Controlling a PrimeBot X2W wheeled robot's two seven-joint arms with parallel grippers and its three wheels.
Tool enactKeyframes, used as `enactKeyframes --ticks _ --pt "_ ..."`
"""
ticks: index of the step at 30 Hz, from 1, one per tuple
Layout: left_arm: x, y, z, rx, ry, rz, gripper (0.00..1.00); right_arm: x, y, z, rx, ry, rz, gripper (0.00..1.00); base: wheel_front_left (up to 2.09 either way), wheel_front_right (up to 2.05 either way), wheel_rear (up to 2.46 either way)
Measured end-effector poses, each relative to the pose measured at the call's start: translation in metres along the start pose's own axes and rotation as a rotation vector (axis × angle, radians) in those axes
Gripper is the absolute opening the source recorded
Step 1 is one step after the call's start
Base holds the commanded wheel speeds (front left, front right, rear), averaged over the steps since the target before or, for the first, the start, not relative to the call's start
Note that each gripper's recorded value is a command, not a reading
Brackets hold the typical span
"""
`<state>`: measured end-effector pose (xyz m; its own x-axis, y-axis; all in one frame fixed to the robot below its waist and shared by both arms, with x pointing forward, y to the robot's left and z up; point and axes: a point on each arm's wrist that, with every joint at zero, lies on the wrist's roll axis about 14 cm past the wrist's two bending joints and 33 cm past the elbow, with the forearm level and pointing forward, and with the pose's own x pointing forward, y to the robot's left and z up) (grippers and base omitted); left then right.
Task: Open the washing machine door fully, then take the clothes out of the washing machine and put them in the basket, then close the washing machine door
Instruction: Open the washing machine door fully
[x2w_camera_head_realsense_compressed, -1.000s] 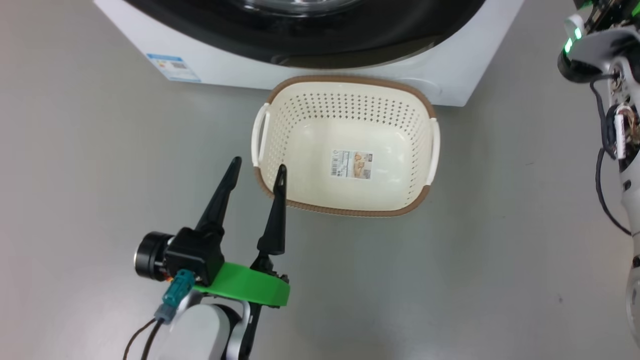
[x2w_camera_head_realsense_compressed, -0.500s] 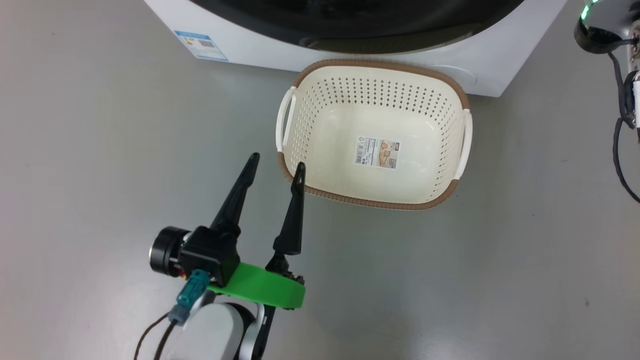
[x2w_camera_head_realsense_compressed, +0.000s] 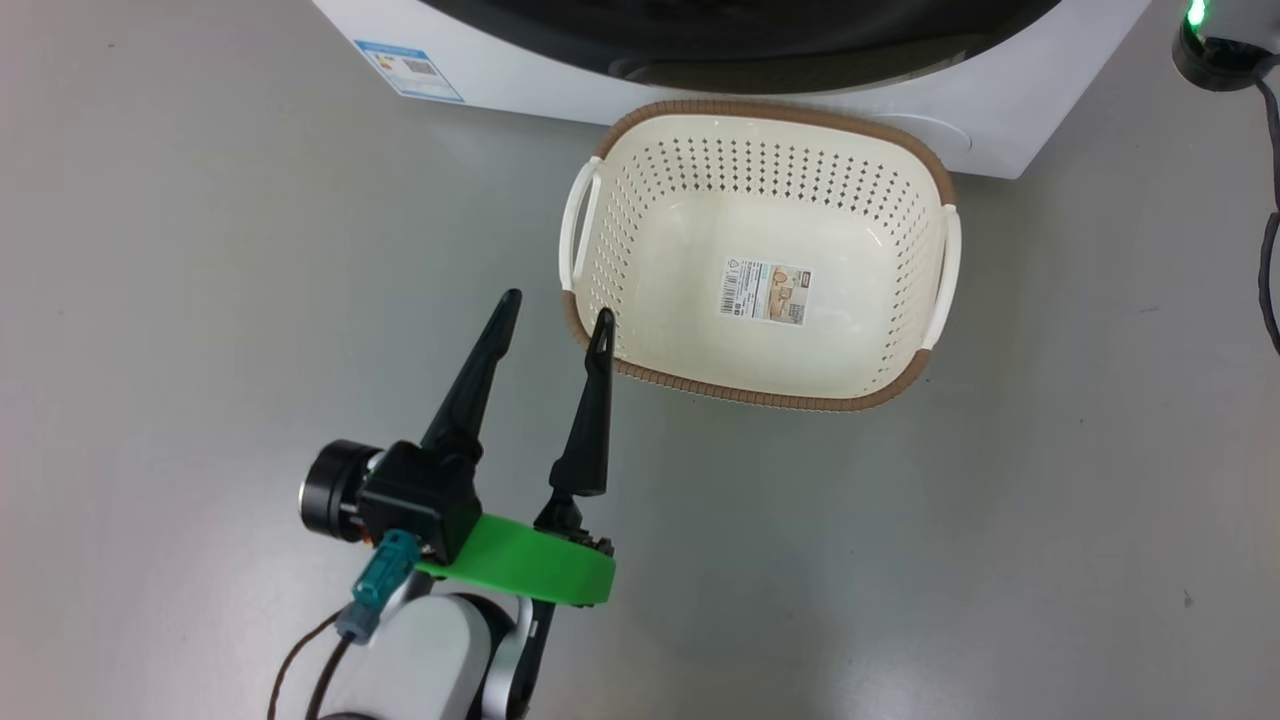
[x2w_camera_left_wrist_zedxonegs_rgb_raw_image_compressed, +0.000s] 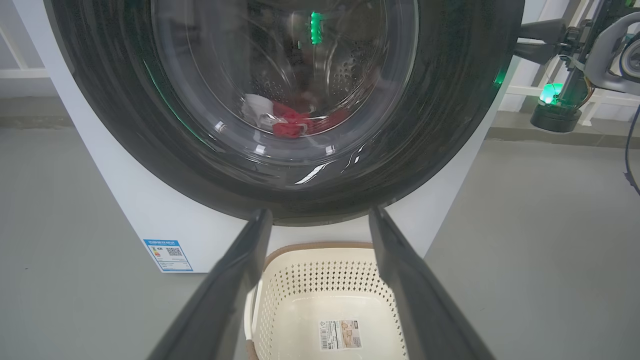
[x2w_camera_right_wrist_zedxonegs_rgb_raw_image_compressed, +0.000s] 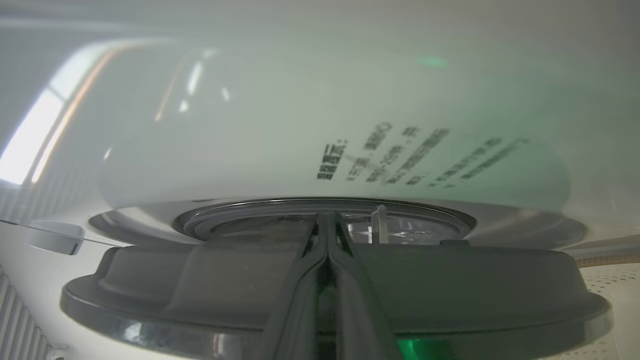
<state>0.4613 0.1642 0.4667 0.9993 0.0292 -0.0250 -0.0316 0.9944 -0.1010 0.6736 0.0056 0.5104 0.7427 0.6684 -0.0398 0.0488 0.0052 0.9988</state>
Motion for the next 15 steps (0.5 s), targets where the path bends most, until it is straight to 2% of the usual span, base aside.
enactKeyframes --ticks 15 --pt "0.0020 -0.0047 -0.0001 -0.005 -0.001 -0.012 1.00 -0.0092 -0.0013 -0.0105 0.020 0.108 -0.002 0.00 0.00 0.00 0.00"
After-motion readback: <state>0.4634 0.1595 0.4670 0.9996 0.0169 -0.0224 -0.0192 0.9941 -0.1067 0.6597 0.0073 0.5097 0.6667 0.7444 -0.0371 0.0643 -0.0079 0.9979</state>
